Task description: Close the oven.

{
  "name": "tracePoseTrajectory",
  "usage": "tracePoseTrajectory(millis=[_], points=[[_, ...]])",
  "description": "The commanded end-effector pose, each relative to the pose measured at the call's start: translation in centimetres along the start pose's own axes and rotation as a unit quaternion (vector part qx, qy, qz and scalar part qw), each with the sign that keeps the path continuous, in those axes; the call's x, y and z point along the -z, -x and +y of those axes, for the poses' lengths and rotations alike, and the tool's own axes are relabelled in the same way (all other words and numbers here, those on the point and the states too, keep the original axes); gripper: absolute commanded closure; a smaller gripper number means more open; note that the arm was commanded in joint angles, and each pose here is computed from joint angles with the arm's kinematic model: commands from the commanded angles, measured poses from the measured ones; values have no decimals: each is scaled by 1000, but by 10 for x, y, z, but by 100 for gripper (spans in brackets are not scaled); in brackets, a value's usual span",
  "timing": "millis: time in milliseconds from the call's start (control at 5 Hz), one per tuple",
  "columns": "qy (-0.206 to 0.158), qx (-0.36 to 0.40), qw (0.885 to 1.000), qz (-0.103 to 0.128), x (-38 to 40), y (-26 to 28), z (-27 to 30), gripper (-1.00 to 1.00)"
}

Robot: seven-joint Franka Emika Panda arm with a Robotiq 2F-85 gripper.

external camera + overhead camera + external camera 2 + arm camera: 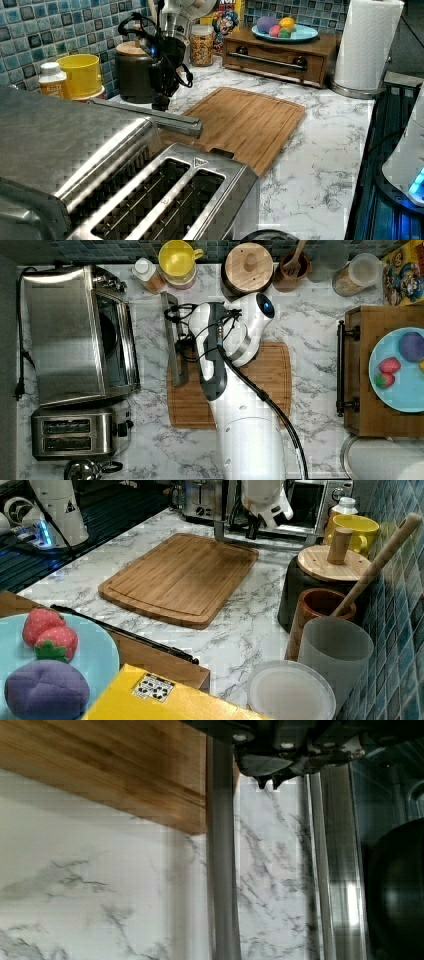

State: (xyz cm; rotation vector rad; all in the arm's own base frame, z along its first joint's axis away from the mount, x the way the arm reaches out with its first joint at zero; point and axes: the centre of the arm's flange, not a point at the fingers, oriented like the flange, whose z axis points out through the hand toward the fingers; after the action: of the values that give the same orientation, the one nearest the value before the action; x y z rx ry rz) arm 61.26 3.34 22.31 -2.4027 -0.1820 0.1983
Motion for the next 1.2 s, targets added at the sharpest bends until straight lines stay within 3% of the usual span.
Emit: tracePoseTrajectory(millis=[200, 400, 600, 800, 1000, 1200], points=[[115, 230, 966, 8, -3, -7, -332, 100], [178, 232, 956, -2, -21, -5, -340, 100], [226, 211, 951, 10, -26, -4, -348, 100], [338, 182, 919, 89, -27, 11, -368, 100], [376, 152, 902, 147, -19, 26, -383, 100], [377, 130, 908, 133, -8, 24, -398, 100]])
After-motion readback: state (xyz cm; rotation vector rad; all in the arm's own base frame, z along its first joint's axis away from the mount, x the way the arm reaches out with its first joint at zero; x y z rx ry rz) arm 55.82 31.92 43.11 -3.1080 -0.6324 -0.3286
